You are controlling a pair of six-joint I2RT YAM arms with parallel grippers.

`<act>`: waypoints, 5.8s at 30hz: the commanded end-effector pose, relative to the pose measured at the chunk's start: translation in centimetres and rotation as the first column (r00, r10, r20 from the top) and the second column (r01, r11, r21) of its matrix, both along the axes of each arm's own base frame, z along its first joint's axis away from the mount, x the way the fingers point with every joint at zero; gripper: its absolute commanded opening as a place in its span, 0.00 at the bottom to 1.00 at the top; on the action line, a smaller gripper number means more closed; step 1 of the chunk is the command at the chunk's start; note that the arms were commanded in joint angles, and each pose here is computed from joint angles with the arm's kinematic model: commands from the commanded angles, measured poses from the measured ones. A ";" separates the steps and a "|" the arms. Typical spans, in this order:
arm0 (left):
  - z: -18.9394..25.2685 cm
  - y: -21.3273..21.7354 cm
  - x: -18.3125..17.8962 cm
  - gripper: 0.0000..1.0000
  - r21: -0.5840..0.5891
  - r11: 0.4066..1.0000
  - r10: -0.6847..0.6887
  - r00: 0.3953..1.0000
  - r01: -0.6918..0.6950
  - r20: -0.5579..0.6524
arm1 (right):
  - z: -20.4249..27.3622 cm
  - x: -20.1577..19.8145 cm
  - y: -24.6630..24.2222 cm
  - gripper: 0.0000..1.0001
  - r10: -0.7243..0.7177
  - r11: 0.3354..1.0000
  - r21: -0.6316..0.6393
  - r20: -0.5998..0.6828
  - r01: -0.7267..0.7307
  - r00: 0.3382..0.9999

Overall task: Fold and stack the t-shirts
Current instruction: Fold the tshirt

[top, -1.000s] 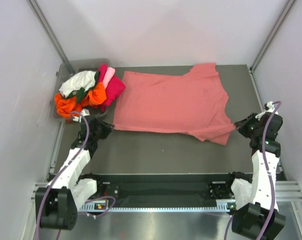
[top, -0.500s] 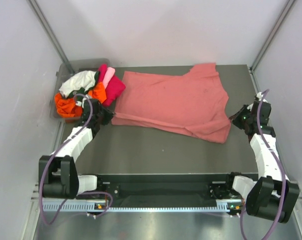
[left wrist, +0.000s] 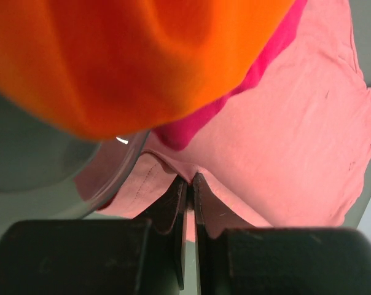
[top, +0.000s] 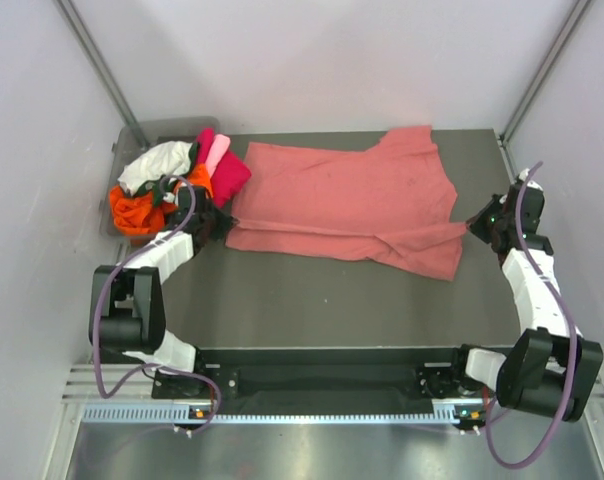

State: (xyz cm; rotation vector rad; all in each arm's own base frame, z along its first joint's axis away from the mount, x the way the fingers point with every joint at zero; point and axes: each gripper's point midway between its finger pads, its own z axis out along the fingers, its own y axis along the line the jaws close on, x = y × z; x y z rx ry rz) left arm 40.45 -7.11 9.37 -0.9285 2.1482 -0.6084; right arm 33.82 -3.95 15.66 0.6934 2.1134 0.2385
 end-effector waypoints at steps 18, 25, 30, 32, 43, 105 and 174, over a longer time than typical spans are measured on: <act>2.5 -0.8 4.9 0.00 0.021 1.000 -0.021 0.996 0.019 0.091 | 3.9 6.9 1.8 0.00 0.088 0.976 -0.201 0.005 -0.085 0.996; 2.8 -0.8 5.5 0.00 0.028 0.999 -0.020 0.995 0.018 0.096 | 4.3 8.3 1.6 0.00 0.085 0.975 -0.208 0.005 -0.082 0.996; 2.5 -0.9 5.7 0.00 0.029 0.999 -0.027 0.995 0.024 0.092 | 4.6 9.0 1.5 0.00 0.083 0.972 -0.222 -0.002 -0.082 0.997; 2.4 -0.9 5.9 0.00 0.028 0.999 -0.028 0.995 0.026 0.095 | 4.6 9.2 1.4 0.00 0.076 0.971 -0.225 -0.006 -0.075 0.997; 2.5 -0.9 6.8 0.00 0.032 0.999 -0.027 0.994 0.024 0.103 | 5.0 10.5 1.7 0.00 0.076 0.966 -0.249 -0.008 -0.075 0.997; 3.8 -3.5 -3.4 0.59 0.058 0.992 -0.124 0.971 0.115 0.204 | -8.6 -2.7 4.5 0.52 -0.280 0.946 0.160 -0.044 0.283 0.959; -7.5 -2.2 -3.7 0.00 0.171 0.961 0.234 0.969 -0.219 -0.073 | -7.7 -2.8 -3.1 0.00 -0.509 0.860 0.037 -0.003 0.508 0.861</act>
